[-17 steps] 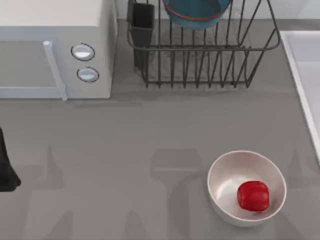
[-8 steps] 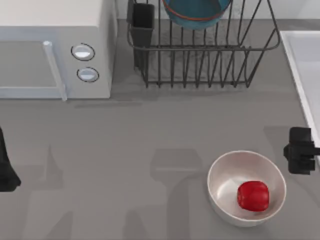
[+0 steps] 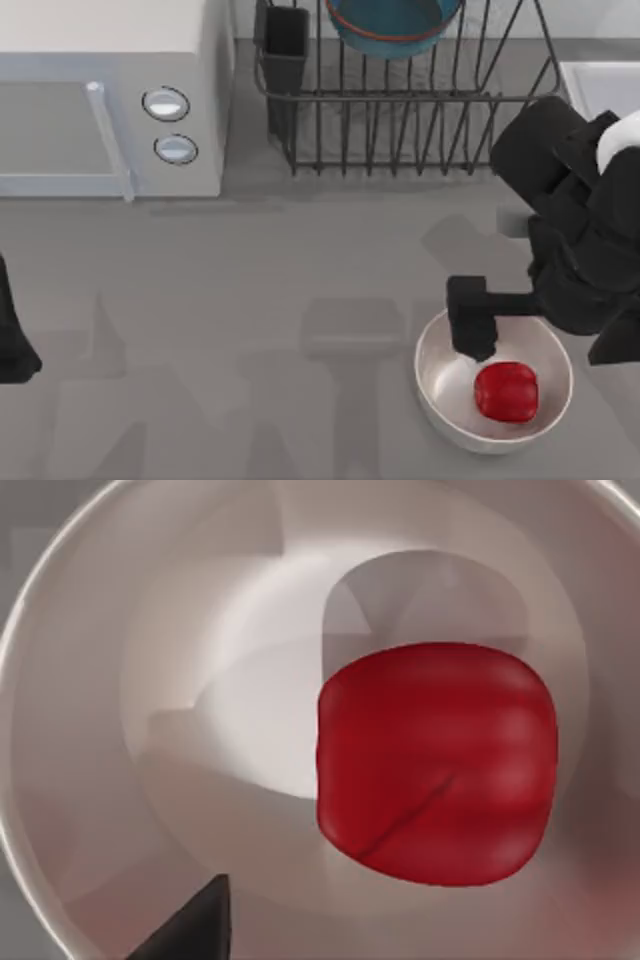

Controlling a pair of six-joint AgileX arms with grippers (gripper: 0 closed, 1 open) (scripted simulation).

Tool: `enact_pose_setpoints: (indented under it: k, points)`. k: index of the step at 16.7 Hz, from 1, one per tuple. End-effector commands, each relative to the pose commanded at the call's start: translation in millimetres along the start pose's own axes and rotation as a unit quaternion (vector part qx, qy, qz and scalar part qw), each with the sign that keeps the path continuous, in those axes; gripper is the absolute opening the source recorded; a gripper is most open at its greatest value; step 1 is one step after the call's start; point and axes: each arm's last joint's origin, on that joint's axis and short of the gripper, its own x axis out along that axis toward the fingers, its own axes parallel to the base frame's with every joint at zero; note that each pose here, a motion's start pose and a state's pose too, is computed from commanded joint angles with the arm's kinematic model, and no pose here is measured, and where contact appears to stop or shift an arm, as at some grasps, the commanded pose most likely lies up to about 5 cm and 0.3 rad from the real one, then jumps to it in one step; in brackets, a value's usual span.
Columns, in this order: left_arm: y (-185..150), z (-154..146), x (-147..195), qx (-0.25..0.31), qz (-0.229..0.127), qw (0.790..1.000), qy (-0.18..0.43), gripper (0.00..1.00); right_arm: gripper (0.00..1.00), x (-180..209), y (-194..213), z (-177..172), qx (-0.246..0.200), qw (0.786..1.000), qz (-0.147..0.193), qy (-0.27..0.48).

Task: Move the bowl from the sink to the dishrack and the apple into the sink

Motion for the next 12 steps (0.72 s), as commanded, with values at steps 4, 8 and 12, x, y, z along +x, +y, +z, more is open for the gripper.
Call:
enact_pose_setpoints:
  k: [4,8,12]
  points:
    - [0,0,0,0.000,0.000,1.000,0.000,1.00,1.00,6,15,5,0.000,0.999,-0.021,0.026]
    - [0,0,0,0.000,0.000,1.000,0.000,1.00,1.00,6,14,5,0.001,0.999,-0.020,0.025]
    - [0,0,0,0.000,0.000,1.000,0.000,1.00,1.00,26,14,7,0.003,0.999,-0.023,0.029]
